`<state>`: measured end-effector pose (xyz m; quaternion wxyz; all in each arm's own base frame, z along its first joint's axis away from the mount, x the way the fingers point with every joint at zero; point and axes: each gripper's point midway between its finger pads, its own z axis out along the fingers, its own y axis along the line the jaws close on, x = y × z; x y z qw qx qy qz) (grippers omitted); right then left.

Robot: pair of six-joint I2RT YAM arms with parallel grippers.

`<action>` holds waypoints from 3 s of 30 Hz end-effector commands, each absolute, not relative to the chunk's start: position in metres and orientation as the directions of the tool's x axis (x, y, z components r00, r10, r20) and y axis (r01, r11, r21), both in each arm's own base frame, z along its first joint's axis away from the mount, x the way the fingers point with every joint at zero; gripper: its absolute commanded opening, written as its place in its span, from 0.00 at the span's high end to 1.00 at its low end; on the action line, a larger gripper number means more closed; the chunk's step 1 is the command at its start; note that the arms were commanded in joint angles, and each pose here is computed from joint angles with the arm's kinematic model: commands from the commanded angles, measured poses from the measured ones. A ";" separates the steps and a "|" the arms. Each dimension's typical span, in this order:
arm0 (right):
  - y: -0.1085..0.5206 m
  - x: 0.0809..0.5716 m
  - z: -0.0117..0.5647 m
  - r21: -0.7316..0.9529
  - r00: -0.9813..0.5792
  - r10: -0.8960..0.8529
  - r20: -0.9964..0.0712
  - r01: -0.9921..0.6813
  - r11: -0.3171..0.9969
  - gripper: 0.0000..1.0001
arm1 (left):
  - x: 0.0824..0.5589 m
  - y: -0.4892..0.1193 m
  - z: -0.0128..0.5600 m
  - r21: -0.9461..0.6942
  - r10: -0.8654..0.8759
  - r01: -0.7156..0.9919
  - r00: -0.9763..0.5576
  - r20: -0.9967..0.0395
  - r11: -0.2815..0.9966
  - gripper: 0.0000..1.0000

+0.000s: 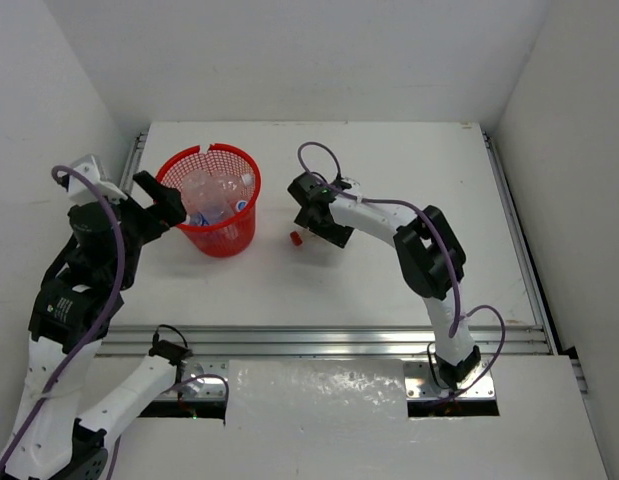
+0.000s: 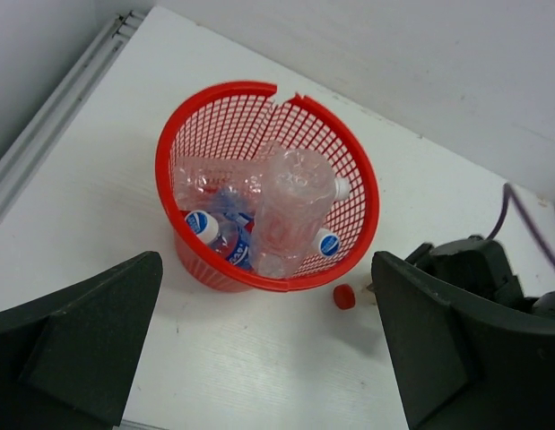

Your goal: Put the plastic bottles in the bin

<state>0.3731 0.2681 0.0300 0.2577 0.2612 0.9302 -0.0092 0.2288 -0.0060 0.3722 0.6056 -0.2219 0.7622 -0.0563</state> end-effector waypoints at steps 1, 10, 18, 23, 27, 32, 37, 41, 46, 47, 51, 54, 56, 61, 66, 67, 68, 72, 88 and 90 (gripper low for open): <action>0.275 0.383 0.031 0.145 -0.682 0.541 -0.493 0.548 0.824 0.01 | 0.242 -0.016 0.344 -0.315 -0.375 -0.252 -0.244 -0.894 0.915 0.00; 0.282 0.410 0.020 0.220 -0.652 0.543 -0.529 0.513 0.830 0.02 | 0.251 -0.049 0.322 -0.345 -0.357 -0.098 -0.326 -0.875 0.934 0.00; 0.277 0.421 0.045 0.315 -0.599 0.585 -0.546 0.501 0.806 0.02 | 0.249 -0.050 0.322 -0.329 -0.336 -0.077 -0.328 -0.883 0.941 0.00; 0.282 0.412 0.057 0.380 -0.586 0.638 -0.500 0.513 0.770 0.01 | 0.247 -0.045 0.322 -0.307 -0.318 -0.088 -0.318 -0.893 0.948 0.00; 0.280 0.413 0.074 0.388 -0.557 0.667 -0.495 0.545 0.743 0.01 | 0.246 -0.044 0.320 -0.299 -0.310 -0.085 -0.321 -0.895 0.950 0.00; 0.295 0.417 0.087 0.448 -0.534 0.713 -0.454 0.555 0.701 0.01 | 0.248 -0.044 0.311 -0.284 -0.298 -0.092 -0.337 -0.893 0.954 0.00; 0.295 0.420 0.066 0.372 -0.474 0.783 -0.402 0.697 0.613 0.01 | 0.249 -0.044 0.306 -0.283 -0.297 -0.092 -0.342 -0.892 0.955 0.00; 0.301 0.435 0.050 0.380 -0.447 0.810 -0.381 0.723 0.577 0.01 | 0.249 -0.044 0.305 -0.282 -0.295 -0.087 -0.335 -0.895 0.955 0.00; 0.304 0.435 0.028 0.316 -0.460 0.833 -0.308 0.776 0.546 0.01 | 0.247 -0.047 0.300 -0.286 -0.294 -0.074 -0.342 -0.893 0.955 0.00; 0.302 0.431 0.020 0.291 -0.465 0.829 -0.310 0.784 0.548 0.01 | 0.247 -0.047 0.301 -0.289 -0.295 -0.070 -0.339 -0.893 0.955 0.00; 0.288 0.424 0.008 0.273 -0.449 0.841 -0.302 0.804 0.528 0.06 | 0.248 -0.048 0.302 -0.288 -0.292 -0.066 -0.343 -0.892 0.955 0.00; 0.274 0.426 0.010 0.304 -0.466 0.831 -0.304 0.779 0.549 0.47 | 0.248 -0.049 0.302 -0.285 -0.289 -0.064 -0.352 -0.890 0.956 0.00; 0.265 0.427 0.023 0.329 -0.518 0.777 -0.357 0.709 0.624 0.63 | 0.247 -0.051 0.303 -0.291 -0.290 -0.050 -0.353 -0.890 0.955 0.00; 0.294 0.433 0.070 0.494 -0.698 0.538 -0.473 0.295 0.818 0.87 | 0.245 -0.098 0.310 -0.396 -0.296 0.163 -0.429 -0.853 0.904 0.00; 0.297 0.384 0.131 0.452 -0.638 0.156 -0.754 -0.332 0.828 0.90 | 0.223 -0.160 0.316 -0.524 -0.251 0.448 -0.538 -0.805 0.724 0.00; 0.304 0.370 0.145 0.409 -0.579 0.072 -0.812 -0.478 0.777 0.90 | 0.221 -0.166 0.324 -0.535 -0.258 0.486 -0.526 -0.810 0.691 0.00; 0.299 0.362 0.151 0.409 -0.563 0.081 -0.823 -0.488 0.771 0.90 | 0.217 -0.170 0.328 -0.536 -0.252 0.517 -0.521 -0.816 0.667 0.00; 0.295 0.292 0.171 0.312 -0.433 -0.059 -0.900 -0.731 0.607 0.90 | 0.209 -0.188 0.338 -0.595 -0.272 0.576 -0.551 -0.789 0.561 0.00; 0.331 0.193 0.265 0.138 -0.162 -0.032 -0.986 -0.918 0.372 0.89 | 0.219 -0.234 0.318 -0.666 -0.316 0.473 -0.623 -0.716 0.577 0.00; 0.336 0.191 0.272 0.140 -0.158 -0.021 -0.987 -0.924 0.357 0.89 | 0.218 -0.236 0.316 -0.680 -0.322 0.470 -0.632 -0.704 0.563 0.00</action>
